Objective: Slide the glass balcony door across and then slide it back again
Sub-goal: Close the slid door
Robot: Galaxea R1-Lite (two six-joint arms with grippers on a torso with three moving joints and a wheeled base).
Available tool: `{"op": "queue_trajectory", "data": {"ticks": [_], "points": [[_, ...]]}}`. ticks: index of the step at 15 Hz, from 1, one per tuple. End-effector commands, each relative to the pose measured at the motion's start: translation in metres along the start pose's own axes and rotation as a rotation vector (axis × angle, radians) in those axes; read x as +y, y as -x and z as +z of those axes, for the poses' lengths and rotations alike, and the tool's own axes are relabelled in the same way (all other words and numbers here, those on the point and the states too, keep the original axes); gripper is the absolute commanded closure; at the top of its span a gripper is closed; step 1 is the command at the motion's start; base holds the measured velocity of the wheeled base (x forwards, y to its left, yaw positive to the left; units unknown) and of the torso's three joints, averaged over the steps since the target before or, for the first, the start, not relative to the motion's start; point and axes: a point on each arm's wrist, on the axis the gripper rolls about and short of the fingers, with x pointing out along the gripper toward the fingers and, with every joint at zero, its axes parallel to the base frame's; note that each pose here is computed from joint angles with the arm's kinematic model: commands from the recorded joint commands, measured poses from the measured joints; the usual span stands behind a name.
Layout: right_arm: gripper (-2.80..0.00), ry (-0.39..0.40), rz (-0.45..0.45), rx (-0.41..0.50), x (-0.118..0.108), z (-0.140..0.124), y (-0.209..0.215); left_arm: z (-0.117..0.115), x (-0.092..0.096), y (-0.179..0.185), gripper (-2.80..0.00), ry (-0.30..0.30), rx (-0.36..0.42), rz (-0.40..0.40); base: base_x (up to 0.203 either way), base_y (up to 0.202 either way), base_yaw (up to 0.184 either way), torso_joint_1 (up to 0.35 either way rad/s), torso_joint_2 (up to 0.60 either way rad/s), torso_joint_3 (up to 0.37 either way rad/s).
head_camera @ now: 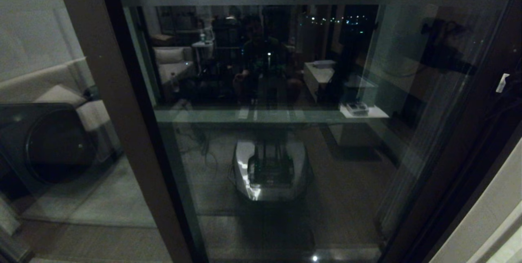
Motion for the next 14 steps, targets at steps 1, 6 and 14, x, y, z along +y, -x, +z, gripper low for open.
{"op": "queue_trajectory", "data": {"ticks": [1, 6, 14], "points": [[0.0, -0.005, 0.005, -0.016, -0.002, 0.006, 0.011, 0.0, 0.0, 0.0, 0.0, -0.001, 0.0, 0.0, 0.0, 0.0, 0.0, 0.0, 0.0, 0.0], [0.0, -0.009, 0.045, -0.032, -0.009, 0.012, 0.048, 0.0, 0.0, 0.0, 0.0, 0.0, 0.001, 0.0, 0.0, 0.0, 0.0, 0.0, 0.0, 0.0], [0.0, 0.049, 0.028, -0.083, -0.005, 0.035, 0.057, 0.0, 0.0, 0.0, 0.0, -0.001, 0.001, 0.0, 0.0, 0.0, 0.0, 0.0, 0.0, 0.0]]}}
